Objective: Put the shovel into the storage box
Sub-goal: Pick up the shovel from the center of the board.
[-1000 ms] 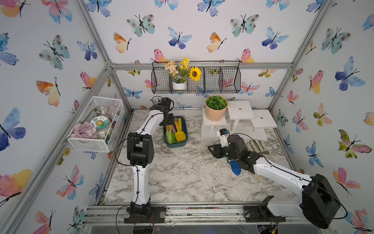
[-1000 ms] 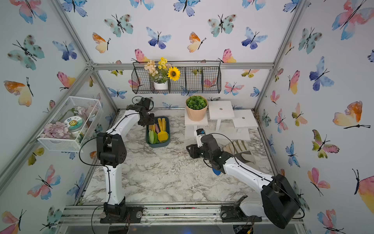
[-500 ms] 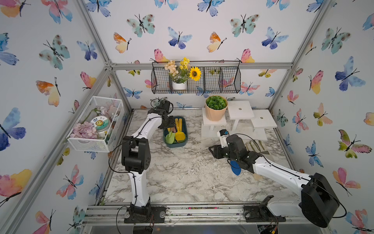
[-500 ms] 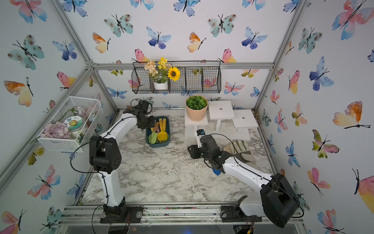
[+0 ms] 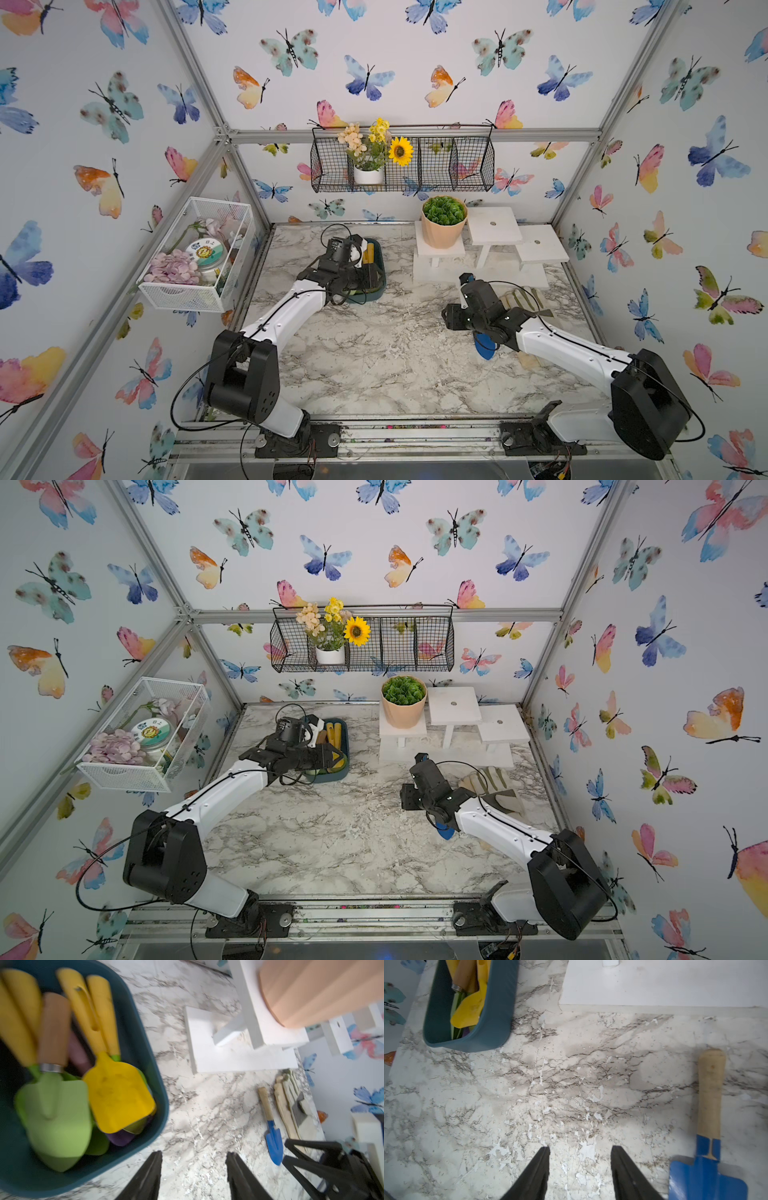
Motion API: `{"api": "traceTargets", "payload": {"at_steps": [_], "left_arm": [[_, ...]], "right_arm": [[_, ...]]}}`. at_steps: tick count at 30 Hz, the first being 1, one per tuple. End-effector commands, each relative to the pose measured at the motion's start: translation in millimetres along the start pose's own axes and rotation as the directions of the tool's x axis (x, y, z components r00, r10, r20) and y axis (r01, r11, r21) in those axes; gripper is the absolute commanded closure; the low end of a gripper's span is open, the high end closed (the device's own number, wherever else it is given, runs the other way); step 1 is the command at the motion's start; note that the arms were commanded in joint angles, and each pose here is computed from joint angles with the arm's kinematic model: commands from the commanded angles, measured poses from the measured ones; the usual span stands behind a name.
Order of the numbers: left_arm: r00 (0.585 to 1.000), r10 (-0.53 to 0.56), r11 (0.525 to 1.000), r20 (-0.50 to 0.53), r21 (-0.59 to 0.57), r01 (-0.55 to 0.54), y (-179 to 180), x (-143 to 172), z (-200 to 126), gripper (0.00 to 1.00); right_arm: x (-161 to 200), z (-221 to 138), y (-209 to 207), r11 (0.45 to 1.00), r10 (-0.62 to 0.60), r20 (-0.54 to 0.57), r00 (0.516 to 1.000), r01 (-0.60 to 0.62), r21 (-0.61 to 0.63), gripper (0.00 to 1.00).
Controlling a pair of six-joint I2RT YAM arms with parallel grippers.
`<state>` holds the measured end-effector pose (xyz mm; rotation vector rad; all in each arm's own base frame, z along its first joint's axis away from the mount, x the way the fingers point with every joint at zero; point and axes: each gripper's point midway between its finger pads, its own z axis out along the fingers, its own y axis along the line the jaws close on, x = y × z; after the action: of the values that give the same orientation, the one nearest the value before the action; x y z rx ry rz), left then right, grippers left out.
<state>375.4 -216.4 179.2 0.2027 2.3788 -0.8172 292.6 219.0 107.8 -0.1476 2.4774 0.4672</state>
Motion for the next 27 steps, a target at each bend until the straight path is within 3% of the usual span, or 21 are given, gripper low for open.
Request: {"api": "traceTargets", "payload": {"at_steps": [1,5,13,27], "left_arm": [[0.996,0.079,0.985,0.047,0.149,-0.085,-46,1,-4,0.44],[0.991,0.129,0.961,0.031,0.243,-0.132,-73,27,0,0.43],[0.975,0.223,0.946,0.01,0.237,-0.219,-97,61,15,0.43],[0.973,0.231,0.95,0.004,0.213,-0.226,-96,66,20,0.44]], "right_arm": [[-8,-2,-13,0.997,0.028,0.0,1.0,-0.028,0.076,0.46],[-6,1,-27,0.992,0.053,-0.02,0.998,-0.05,0.119,0.44],[-2,7,-63,0.971,0.133,-0.059,0.989,-0.118,0.208,0.45],[-1,23,-110,0.924,0.145,-0.112,0.983,-0.094,0.37,0.53]]}}
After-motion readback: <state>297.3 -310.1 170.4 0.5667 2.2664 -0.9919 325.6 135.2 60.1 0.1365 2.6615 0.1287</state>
